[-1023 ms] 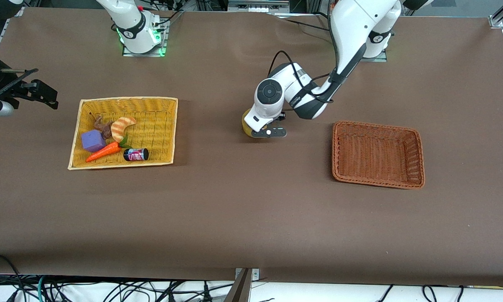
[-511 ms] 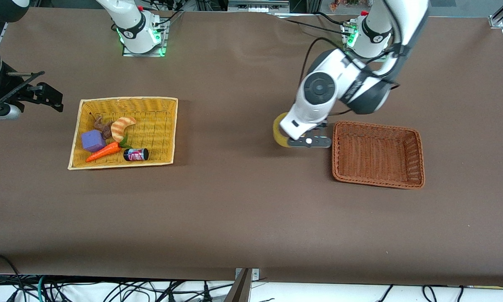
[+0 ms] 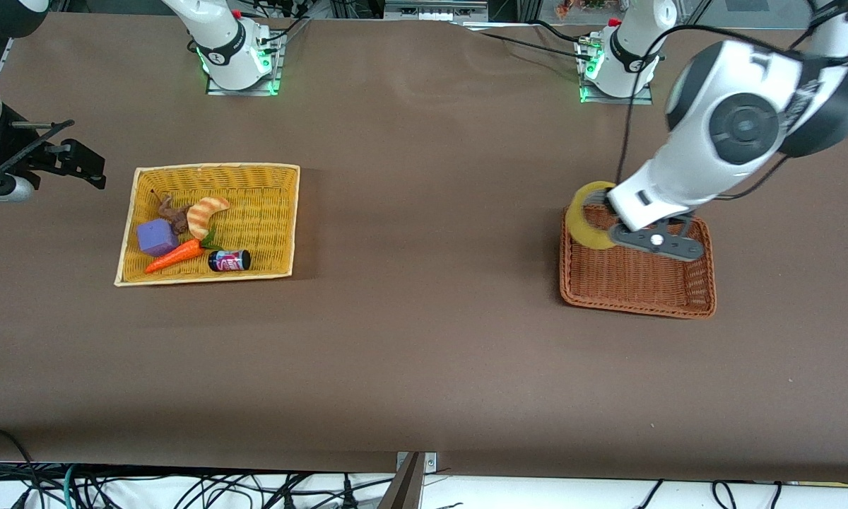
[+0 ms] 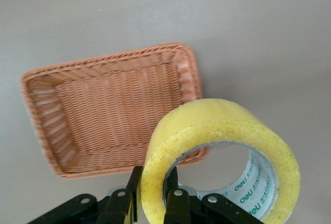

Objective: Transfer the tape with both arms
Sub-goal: 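Carry the tape roll with the left gripper into the brown basket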

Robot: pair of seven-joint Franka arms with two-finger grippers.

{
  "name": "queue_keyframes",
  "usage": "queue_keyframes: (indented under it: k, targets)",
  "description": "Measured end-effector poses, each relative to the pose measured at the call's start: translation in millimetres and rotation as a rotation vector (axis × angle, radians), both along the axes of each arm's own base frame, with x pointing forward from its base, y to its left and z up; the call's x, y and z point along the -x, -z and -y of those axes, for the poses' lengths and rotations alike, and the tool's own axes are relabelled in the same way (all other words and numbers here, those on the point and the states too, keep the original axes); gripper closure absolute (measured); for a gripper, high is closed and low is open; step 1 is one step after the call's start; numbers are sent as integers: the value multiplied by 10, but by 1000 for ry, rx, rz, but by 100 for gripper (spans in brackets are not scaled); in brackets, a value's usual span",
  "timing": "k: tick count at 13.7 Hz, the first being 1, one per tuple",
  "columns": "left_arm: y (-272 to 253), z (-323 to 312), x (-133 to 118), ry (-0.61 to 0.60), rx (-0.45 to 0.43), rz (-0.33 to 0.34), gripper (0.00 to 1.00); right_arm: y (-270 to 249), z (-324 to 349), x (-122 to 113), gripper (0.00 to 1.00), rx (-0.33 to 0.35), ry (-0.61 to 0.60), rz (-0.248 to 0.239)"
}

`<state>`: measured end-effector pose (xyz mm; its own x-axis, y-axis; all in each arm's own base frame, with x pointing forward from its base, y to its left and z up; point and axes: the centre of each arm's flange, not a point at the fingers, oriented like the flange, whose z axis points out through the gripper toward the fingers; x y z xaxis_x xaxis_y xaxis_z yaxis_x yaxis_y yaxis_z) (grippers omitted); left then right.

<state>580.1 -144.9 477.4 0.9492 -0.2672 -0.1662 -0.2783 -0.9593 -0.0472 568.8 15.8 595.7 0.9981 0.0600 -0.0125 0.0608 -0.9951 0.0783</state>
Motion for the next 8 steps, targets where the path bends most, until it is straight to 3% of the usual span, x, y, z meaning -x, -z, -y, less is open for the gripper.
queue_keyframes:
  k: [3,8]
  targets:
    - [113,-436,41,9,-3,-18,78,1,14,-2,0,0,3,0]
    - [870,-767,162,16,22,54,78,-2,49,-4,0,0,9,1]
